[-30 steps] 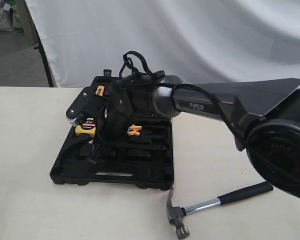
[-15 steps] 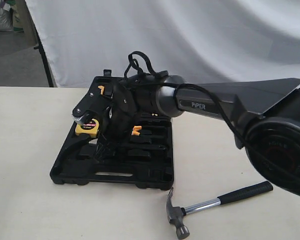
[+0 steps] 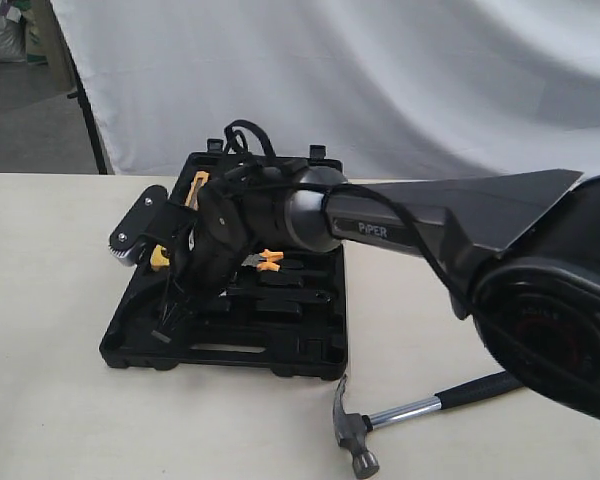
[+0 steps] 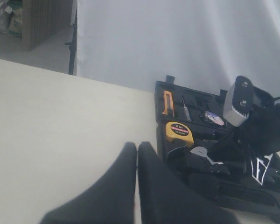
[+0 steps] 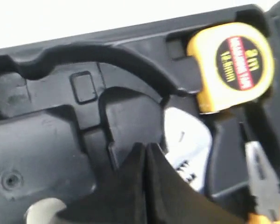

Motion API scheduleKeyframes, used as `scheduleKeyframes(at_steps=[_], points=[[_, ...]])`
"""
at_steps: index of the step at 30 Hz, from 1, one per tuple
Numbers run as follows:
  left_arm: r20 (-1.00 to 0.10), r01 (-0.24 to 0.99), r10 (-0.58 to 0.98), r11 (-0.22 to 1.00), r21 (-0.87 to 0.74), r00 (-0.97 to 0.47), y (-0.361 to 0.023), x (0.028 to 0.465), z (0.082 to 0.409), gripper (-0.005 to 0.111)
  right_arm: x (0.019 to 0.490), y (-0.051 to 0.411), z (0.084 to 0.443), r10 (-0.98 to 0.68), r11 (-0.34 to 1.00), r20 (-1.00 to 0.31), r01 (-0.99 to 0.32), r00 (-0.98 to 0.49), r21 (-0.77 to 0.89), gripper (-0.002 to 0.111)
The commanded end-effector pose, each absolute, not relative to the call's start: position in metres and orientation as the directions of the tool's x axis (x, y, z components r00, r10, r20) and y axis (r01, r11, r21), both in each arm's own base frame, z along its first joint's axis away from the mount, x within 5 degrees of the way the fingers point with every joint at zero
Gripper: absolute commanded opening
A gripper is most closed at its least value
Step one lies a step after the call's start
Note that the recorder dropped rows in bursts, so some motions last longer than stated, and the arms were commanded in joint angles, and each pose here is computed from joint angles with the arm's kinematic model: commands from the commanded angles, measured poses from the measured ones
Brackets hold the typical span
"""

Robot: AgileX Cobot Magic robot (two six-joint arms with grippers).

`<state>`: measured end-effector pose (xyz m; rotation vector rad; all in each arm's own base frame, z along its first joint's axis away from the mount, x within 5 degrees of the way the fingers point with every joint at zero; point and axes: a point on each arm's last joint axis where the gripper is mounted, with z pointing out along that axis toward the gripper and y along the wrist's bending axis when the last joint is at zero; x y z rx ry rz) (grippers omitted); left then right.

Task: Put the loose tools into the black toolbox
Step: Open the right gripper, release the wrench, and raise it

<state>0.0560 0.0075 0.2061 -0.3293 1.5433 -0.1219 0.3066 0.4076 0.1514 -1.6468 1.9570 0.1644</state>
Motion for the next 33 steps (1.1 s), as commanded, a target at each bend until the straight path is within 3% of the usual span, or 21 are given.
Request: scheduleKeyframes(at_steps=[1,8,13,21,27,33], points=[[-0.959,-0.149,-0.280,0.947,-0.284,0.051,0.009,0.055,0.208,0.001,0.310,0.402,0.186,-0.847,0.242,-0.530,-0.920,-0.045,-0.308,-0.001],[-0.959,-0.149,-0.280,0.947,-0.284,0.051,0.009,0.055,0.208,0.001,0.324,0.388,0.197,-0.823,0.319,-0.556,-0.905,-0.118,-0.280,-0.001],[-0.959,-0.149,-0.280,0.947,-0.284,0.051,0.009,0.055,0.208,0.001,0.326,0.378,0.155,-0.892,0.309,-0.400,-0.930,-0.209,-0.202,-0.001],[-0.959,-0.149,-0.280,0.947,-0.284,0.051,0.009,0.055,0.208,0.001,0.312,0.360,0.125,-0.939,0.284,-0.240,-0.949,-0.247,-0.134,-0.001],[-0.959,-0.149,-0.280,0.947,-0.284,0.051,0.009,0.055,0.208,0.001,0.299,0.348,0.120,-0.960,0.273,-0.082,-0.961,-0.269,-0.038,-0.001],[-0.959,-0.149,-0.280,0.947,-0.284,0.051,0.009,0.055,0.208,0.001,0.281,0.341,0.117,-0.969,0.232,-0.072,-0.971,-0.237,0.063,-0.001]])
